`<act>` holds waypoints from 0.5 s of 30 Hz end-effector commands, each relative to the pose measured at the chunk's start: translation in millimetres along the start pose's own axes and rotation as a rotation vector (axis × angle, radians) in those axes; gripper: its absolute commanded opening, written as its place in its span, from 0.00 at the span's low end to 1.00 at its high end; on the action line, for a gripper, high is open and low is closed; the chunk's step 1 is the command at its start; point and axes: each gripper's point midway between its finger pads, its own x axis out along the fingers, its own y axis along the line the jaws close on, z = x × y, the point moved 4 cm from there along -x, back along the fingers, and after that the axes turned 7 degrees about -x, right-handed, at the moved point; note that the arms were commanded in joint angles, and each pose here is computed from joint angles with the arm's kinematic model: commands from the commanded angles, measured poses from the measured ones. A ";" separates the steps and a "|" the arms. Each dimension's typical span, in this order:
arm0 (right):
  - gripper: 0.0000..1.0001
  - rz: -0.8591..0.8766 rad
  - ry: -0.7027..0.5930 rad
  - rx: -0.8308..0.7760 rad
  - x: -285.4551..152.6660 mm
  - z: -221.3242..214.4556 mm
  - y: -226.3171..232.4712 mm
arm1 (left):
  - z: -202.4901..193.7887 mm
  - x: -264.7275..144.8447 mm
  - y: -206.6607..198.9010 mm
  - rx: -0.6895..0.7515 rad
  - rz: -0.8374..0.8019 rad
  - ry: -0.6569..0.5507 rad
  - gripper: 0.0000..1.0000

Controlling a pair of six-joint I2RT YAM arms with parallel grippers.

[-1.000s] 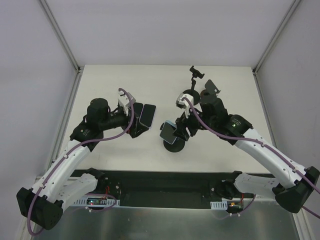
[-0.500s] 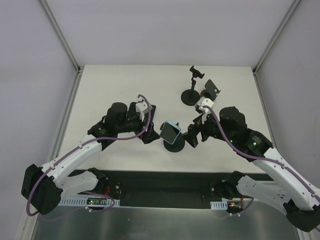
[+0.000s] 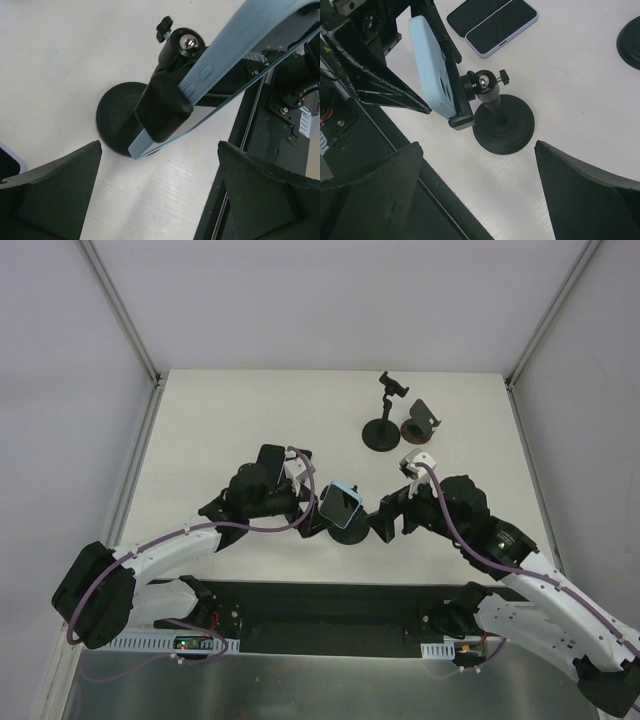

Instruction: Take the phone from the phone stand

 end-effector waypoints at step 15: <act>0.97 -0.147 0.024 0.076 35.0 -14.6 -19.7 | 7.9 11.0 -33.1 0.016 -0.037 -0.131 0.99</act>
